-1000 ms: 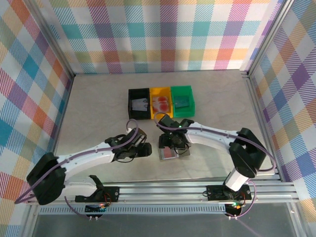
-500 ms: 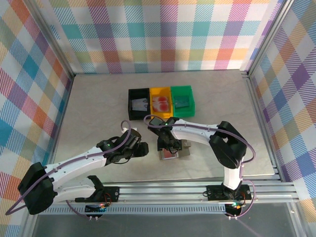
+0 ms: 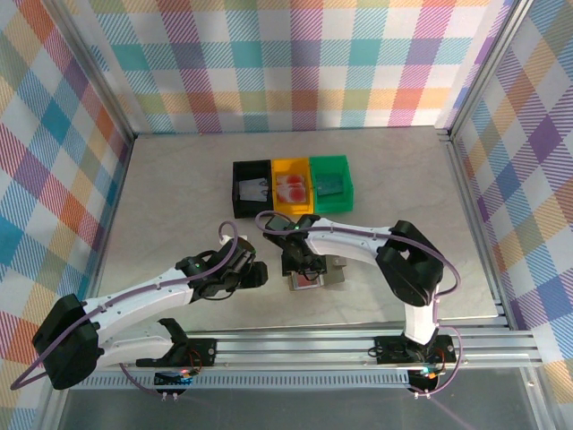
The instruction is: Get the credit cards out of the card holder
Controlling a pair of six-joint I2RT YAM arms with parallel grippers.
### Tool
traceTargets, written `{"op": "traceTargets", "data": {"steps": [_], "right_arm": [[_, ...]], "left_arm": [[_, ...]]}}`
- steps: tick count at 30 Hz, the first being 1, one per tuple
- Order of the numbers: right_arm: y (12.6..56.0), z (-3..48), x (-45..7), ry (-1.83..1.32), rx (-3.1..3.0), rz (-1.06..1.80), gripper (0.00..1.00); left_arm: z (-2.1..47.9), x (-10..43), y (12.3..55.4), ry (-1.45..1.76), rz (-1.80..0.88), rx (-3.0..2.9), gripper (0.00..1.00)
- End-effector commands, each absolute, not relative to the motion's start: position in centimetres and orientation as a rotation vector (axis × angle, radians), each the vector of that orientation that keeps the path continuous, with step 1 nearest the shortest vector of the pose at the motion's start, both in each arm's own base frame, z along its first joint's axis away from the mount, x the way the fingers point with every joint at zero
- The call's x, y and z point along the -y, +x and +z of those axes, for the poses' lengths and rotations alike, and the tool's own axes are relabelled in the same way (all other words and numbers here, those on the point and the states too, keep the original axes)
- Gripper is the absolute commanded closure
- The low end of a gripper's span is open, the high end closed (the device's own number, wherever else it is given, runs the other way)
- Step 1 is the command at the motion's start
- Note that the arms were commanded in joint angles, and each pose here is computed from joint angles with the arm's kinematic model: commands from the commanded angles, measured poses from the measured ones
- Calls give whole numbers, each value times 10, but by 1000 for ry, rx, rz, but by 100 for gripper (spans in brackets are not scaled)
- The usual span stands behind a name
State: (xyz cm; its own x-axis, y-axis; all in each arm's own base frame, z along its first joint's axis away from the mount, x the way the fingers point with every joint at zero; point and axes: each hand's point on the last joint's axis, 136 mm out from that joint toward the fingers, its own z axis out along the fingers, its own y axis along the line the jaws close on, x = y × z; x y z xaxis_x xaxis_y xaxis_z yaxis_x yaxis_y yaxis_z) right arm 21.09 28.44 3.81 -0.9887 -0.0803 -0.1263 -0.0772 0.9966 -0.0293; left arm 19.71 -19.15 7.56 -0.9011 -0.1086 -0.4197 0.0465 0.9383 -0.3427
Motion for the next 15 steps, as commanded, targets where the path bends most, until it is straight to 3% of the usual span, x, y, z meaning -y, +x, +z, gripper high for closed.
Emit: {"op": "traceTargets", "data": {"steps": [1,11,15], "right_arm": [[209,32,-276,-136,-3018,-139,30],[207,27,-273,-132,-3023,-151,37],[207,29,-272,-133,-3021,-149,44]], "left_arm": [[74,187,197,-48,-476,-2650,38],[76,187,197,-41,-473,-2650,38],[75,188,197,-40,-474,-2654,38]]}}
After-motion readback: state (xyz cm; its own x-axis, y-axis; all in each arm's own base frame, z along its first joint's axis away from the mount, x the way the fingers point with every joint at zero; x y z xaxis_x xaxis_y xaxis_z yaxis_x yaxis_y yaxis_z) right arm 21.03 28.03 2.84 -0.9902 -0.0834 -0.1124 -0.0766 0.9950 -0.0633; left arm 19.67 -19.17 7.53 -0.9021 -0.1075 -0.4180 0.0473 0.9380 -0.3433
